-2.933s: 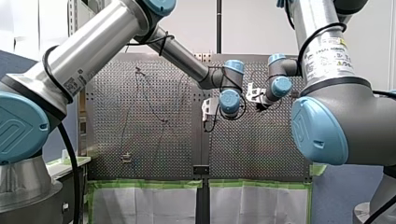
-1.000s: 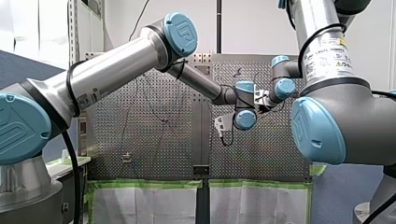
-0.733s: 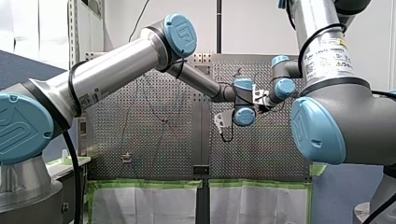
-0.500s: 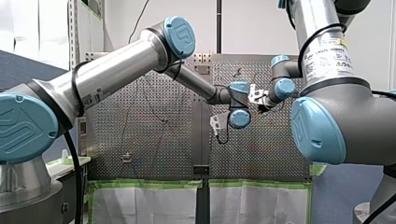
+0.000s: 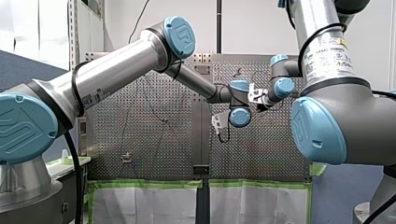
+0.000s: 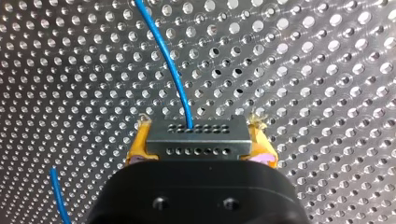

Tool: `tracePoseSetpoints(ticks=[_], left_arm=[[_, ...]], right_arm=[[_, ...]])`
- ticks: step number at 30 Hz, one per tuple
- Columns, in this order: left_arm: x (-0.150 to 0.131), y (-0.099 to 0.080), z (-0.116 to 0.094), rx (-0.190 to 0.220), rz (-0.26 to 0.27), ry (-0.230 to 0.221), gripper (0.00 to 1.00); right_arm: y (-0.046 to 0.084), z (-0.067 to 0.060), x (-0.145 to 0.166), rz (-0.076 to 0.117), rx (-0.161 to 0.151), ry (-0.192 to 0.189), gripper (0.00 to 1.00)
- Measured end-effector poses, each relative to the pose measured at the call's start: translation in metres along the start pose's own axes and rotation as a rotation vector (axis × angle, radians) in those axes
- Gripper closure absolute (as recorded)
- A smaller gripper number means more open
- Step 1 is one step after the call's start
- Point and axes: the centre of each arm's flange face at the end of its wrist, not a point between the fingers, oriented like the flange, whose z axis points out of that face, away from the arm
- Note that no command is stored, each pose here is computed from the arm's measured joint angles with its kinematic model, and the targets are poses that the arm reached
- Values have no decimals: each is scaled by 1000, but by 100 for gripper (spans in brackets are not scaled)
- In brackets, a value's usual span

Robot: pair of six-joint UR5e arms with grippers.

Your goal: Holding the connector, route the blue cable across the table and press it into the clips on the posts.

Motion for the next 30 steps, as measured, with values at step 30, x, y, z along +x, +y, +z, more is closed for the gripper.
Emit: tracePoseSetpoints(ticks=[30], left_arm=[[-95,-14,-16,-55,-63,-37,100]], right_arm=[[-25,-26,76,-3,78,130,100]])
